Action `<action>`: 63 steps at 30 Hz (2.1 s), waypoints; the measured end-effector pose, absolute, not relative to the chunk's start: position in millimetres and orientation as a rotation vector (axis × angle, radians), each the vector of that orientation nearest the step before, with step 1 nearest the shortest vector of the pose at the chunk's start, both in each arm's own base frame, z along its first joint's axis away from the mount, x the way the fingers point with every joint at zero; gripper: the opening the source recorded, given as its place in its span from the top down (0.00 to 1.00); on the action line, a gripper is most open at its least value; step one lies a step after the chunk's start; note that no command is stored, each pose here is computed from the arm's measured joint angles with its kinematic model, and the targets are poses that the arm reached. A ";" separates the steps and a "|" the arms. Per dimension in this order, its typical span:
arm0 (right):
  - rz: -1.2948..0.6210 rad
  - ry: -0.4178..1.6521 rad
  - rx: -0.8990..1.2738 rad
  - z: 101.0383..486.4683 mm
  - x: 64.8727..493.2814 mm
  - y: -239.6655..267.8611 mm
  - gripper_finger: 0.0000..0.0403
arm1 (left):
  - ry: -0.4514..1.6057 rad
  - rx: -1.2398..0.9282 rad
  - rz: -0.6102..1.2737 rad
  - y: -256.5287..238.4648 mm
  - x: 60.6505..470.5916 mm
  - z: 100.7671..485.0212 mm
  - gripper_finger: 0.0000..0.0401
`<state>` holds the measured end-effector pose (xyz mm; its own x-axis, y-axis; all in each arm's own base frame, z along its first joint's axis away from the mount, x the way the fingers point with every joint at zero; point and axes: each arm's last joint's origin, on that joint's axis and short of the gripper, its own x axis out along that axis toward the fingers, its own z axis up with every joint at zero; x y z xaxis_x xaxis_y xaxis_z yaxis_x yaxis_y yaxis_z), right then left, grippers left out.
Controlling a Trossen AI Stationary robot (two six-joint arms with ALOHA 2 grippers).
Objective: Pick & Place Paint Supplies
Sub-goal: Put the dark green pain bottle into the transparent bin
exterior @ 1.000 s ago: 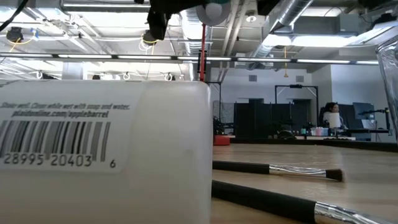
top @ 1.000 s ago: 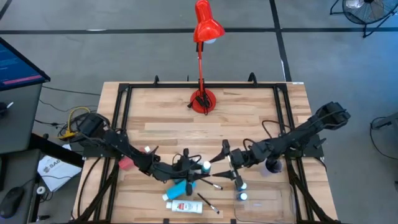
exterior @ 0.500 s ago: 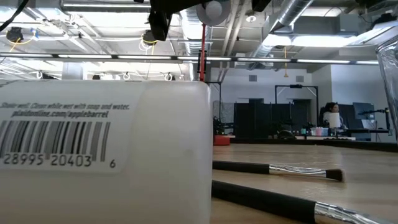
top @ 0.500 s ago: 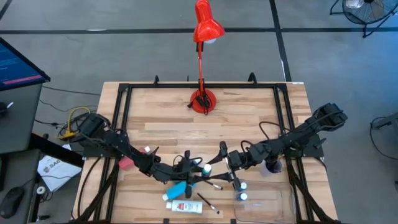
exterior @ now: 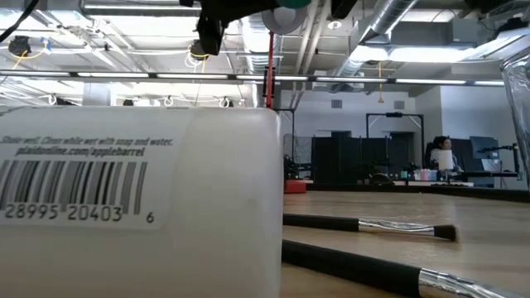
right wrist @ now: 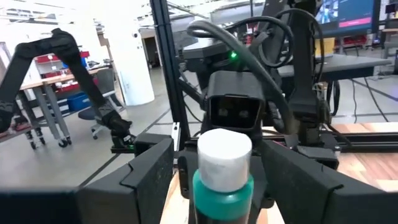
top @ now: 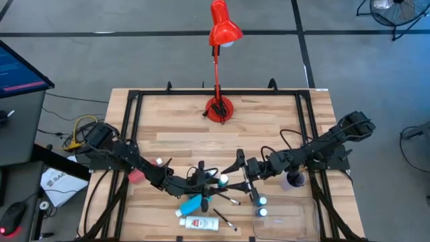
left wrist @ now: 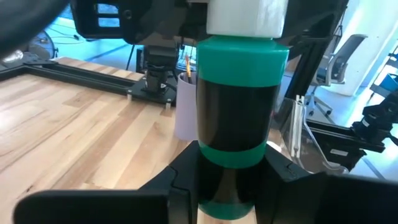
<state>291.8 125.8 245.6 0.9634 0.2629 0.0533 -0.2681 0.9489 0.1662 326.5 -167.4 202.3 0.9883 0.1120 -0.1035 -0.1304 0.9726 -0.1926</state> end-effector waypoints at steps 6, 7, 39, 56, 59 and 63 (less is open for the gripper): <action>0.266 -0.030 0.173 245.6 292.2 124.8 0.42 | 0.092 -0.202 0.127 -165.9 327.3 202.3 0.83; 0.263 -0.030 0.173 245.5 292.5 124.1 0.42 | 0.092 -0.202 0.127 -165.9 327.3 202.3 0.83; 0.240 0.378 0.028 252.9 307.1 134.1 0.56 | 0.199 -0.271 0.100 -166.1 325.3 191.4 0.83; 0.228 0.378 0.053 253.3 309.0 129.7 0.54 | 0.224 -0.281 0.097 -166.0 324.9 188.8 0.83; 0.231 0.380 0.053 253.1 308.9 129.8 0.55 | 0.224 -0.280 0.099 -166.0 324.8 188.8 0.83; 0.248 0.383 0.056 253.1 308.9 129.9 0.58 | 0.226 -0.277 0.099 -165.9 324.8 188.5 0.83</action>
